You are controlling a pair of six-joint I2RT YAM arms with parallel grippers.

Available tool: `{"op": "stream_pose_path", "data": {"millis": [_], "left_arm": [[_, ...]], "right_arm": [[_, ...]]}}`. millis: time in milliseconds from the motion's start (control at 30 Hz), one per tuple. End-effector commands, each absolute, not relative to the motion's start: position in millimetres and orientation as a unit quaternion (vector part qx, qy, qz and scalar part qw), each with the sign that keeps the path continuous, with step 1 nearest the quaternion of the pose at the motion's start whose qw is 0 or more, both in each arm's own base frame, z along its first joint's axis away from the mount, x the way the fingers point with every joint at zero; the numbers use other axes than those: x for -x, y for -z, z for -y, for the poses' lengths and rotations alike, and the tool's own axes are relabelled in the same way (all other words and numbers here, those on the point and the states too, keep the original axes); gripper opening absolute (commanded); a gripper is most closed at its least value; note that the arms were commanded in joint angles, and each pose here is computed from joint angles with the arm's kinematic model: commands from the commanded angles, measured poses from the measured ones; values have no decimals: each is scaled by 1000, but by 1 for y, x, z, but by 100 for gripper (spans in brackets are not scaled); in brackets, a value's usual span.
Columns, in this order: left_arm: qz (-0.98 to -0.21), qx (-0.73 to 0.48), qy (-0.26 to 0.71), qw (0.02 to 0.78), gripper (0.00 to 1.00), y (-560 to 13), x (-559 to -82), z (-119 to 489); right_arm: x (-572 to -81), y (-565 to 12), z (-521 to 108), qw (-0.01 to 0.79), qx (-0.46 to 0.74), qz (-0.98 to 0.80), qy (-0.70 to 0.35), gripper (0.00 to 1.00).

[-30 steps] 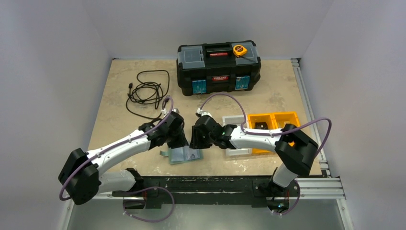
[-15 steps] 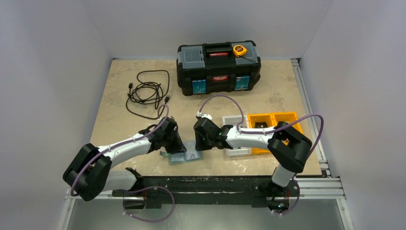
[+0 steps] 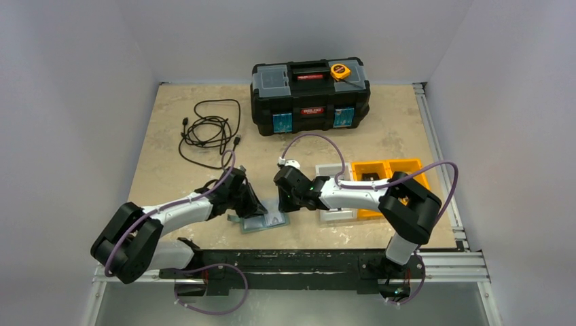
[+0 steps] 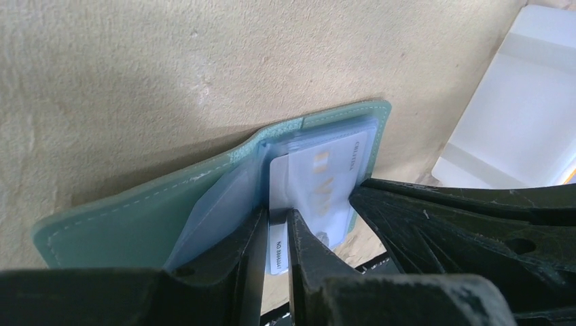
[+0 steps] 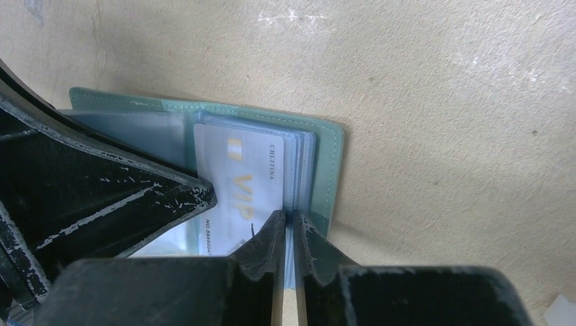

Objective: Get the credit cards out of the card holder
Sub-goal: Remove the credit card from the card holder.

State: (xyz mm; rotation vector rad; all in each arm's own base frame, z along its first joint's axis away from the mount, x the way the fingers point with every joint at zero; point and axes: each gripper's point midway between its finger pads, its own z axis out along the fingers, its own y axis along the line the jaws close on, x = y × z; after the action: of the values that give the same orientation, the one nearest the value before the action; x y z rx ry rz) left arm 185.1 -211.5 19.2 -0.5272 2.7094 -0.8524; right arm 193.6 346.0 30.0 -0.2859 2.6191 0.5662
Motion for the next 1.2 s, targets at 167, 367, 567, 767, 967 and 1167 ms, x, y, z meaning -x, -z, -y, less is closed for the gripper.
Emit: {"op": "stream_pose_path", "data": {"millis": [167, 367, 567, 767, 967, 1167], "left_arm": [[-913, 190, 336, 135, 16, -21, -194, 222], [-929, 199, 289, 121, 23, -4, -178, 201], [-930, 207, 282, 115, 25, 8, -168, 193], [-926, 212, 288, 117, 24, 9, -167, 192], [-910, 209, 330, 138, 20, -8, -178, 203], [-903, 213, 344, 145, 16, -17, -179, 201]], "right_arm": [[-181, -11, -347, 205, 122, -953, -184, 2], [-179, -4, -340, 202, 118, -958, -166, 0], [-174, 2, -336, 188, 114, -962, -161, 0], [-173, 4, -332, 187, 115, -964, -152, 0], [-170, 5, -336, 189, 127, -963, -147, 0], [-167, 16, -323, 181, 118, -969, -122, 0]]}}
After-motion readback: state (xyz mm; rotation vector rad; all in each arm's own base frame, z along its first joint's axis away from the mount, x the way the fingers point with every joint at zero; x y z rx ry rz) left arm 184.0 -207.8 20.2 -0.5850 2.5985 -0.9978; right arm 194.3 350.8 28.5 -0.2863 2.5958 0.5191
